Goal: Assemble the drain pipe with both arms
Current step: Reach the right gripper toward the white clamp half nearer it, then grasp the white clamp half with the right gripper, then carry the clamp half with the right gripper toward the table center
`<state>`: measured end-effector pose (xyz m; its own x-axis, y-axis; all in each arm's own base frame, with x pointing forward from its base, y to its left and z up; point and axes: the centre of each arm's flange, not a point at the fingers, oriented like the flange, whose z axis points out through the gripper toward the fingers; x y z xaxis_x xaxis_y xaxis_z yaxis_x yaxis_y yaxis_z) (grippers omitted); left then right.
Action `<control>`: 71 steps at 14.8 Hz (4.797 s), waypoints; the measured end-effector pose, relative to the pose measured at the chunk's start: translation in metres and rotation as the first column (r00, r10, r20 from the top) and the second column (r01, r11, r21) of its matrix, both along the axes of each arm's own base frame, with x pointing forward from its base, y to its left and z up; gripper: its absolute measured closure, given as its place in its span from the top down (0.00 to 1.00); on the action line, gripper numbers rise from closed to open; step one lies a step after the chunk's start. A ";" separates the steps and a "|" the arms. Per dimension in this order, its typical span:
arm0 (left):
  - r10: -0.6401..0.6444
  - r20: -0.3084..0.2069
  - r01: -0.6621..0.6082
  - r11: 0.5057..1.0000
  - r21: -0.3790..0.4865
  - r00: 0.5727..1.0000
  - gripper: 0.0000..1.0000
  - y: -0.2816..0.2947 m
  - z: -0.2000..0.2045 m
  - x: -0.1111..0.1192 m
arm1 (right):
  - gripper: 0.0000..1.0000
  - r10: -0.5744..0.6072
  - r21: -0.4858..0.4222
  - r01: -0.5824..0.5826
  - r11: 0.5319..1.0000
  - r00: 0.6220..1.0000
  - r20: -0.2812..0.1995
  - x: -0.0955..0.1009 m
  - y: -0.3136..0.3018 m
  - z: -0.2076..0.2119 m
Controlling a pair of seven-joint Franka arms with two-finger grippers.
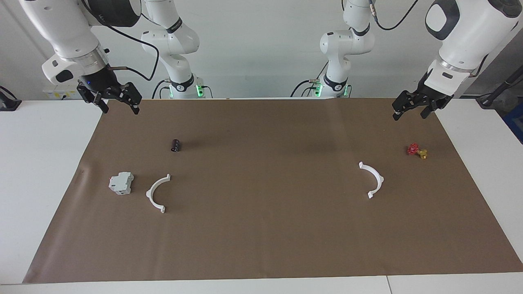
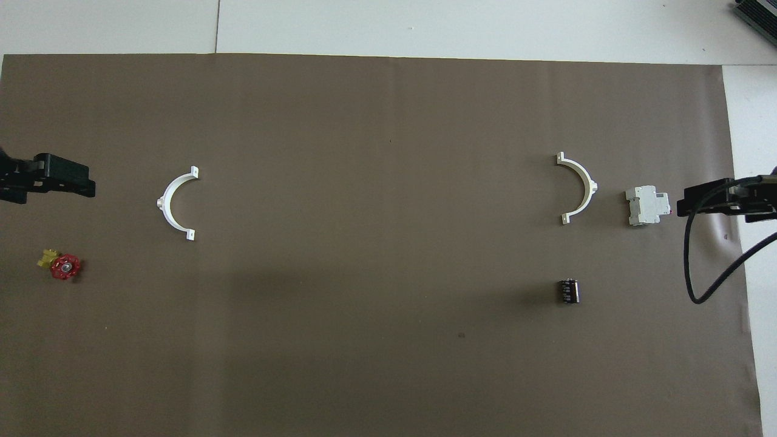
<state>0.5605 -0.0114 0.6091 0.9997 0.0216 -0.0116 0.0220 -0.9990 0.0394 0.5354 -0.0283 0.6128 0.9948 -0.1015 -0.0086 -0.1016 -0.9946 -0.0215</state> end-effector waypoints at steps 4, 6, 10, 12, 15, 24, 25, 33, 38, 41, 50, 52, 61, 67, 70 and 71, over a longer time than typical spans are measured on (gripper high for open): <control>0.000 0.000 0.000 1.000 0.000 1.000 1.00 0.000 0.000 0.000 | 1.00 -0.001 0.000 0.001 1.000 1.000 0.000 0.000 0.000 0.000; 0.001 0.000 -0.001 1.000 0.000 1.000 1.00 0.000 0.000 0.000 | 1.00 -0.002 0.000 0.002 1.000 1.000 0.000 0.000 -0.001 0.000; 0.001 0.000 -0.001 1.000 0.000 1.000 1.00 0.000 0.000 0.000 | 1.00 -0.004 -0.002 0.004 1.000 0.999 0.038 0.004 -0.004 -0.001; 0.000 0.000 0.000 1.000 0.000 1.000 1.00 0.000 0.000 0.000 | 1.00 0.012 -0.006 -0.011 1.000 0.996 0.083 0.010 -0.004 -0.011; 0.000 0.001 0.000 1.000 0.000 1.000 1.00 0.000 0.000 0.000 | 1.00 0.026 0.005 -0.027 1.000 0.992 0.121 0.028 -0.002 -0.052; 0.001 0.002 -0.001 1.000 0.000 1.000 1.00 0.000 0.000 0.000 | 1.00 0.184 0.028 -0.191 0.981 0.970 0.161 0.105 -0.021 -0.231; 0.001 0.003 -0.001 1.000 0.000 1.000 1.00 0.000 0.000 0.000 | 1.00 0.194 0.021 -0.201 0.979 0.967 0.164 0.108 -0.023 -0.243; 0.001 0.007 -0.001 1.000 0.000 1.000 1.00 0.000 0.001 0.001 | 1.00 0.236 0.016 -0.239 0.971 0.965 0.114 0.091 -0.020 -0.318; 0.001 0.009 -0.001 1.000 0.000 1.000 1.00 0.000 0.001 0.001 | 0.67 0.258 0.008 -0.261 0.965 0.958 0.123 0.088 -0.020 -0.324; 0.001 0.009 -0.001 1.000 0.000 1.000 1.00 0.000 0.001 0.001 | 0.34 0.256 0.000 -0.259 0.966 0.957 0.137 0.088 -0.021 -0.324; 0.001 0.011 -0.001 1.000 0.000 1.000 1.00 0.000 0.001 0.001 | 0.21 0.061 0.073 -0.071 0.995 0.990 0.129 0.113 0.030 -0.259; 0.001 0.012 -0.001 1.000 0.000 1.000 1.00 0.000 0.001 0.001 | 0.21 0.022 0.082 -0.031 0.996 0.994 0.108 0.114 0.068 -0.240; 0.002 0.011 -0.002 1.000 0.000 1.000 1.00 0.001 0.000 0.001 | 0.21 -0.078 0.085 0.071 0.994 0.993 0.087 0.089 0.231 -0.226; 0.002 0.011 -0.002 1.000 0.000 1.000 1.00 0.001 -0.001 0.001 | 0.21 -0.030 0.087 0.023 0.996 0.996 0.079 0.062 0.321 -0.242; 0.002 0.011 -0.002 1.000 0.000 1.000 1.00 0.001 -0.001 0.002 | 0.21 -0.013 0.065 0.007 0.998 0.996 0.093 0.061 0.351 -0.260; 0.003 0.011 -0.003 1.000 0.000 1.000 1.00 0.001 -0.001 0.001 | 0.21 -0.004 0.056 -0.002 0.998 0.995 0.103 0.061 0.357 -0.267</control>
